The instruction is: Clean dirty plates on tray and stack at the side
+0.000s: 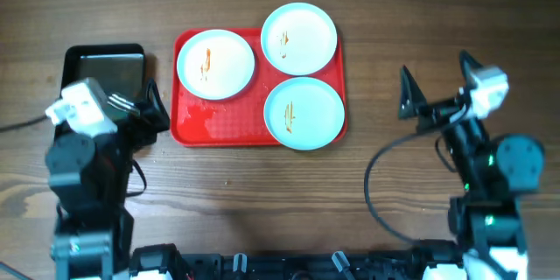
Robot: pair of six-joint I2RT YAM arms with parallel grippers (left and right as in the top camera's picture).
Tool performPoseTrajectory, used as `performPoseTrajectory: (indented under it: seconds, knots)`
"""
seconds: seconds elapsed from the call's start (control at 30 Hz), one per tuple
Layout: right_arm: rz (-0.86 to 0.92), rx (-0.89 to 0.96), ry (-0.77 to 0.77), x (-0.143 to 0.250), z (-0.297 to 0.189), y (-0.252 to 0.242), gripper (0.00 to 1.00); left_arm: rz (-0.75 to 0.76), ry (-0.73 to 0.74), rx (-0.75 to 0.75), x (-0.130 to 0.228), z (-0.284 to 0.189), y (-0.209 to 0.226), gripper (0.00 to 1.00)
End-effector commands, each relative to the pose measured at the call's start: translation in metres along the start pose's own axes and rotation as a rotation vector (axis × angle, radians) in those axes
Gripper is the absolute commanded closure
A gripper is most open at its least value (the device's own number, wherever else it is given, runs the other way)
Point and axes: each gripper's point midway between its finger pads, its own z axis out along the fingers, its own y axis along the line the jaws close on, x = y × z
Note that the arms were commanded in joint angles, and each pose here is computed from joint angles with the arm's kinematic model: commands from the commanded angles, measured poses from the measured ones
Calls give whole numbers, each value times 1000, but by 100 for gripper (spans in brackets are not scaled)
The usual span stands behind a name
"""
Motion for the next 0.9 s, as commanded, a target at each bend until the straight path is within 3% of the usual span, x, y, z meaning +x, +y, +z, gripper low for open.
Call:
performPoseTrajectory:
  seconds: [0.0, 0.23, 0.33, 0.4, 0.47, 0.67, 0.73, 0.8, 0.87]
  knots:
    - [93, -119, 106, -16, 31, 10, 0, 17, 58, -25, -28, 7, -9, 0]
    - [259, -211, 442, -1, 90, 6, 0, -21, 561, -69, -10, 55, -23, 0]
    - [281, -218, 622, 42, 97, 2, 0, -108, 758, 72, 19, 83, -49, 0]
    - [321, -216, 699, 67, 98, 1, 0, -141, 845, 41, 39, 87, -43, 0]
    - [464, -172, 782, 93, 102, -1, 0, -170, 888, 36, 48, 90, -43, 0]
    - [321, -98, 881, 99, 115, 42, 0, -183, 881, 46, 46, 92, -46, 0]
    - [301, -140, 905, 90, 133, 75, 1, -289, 846, -140, 45, 96, -24, 13]
    - [305, -175, 943, 92, 156, 100, 0, -436, 718, -509, 36, 89, 27, 23]
    - [300, -209, 991, 101, 178, 121, 1, -572, 622, -803, 32, 63, 70, 22]
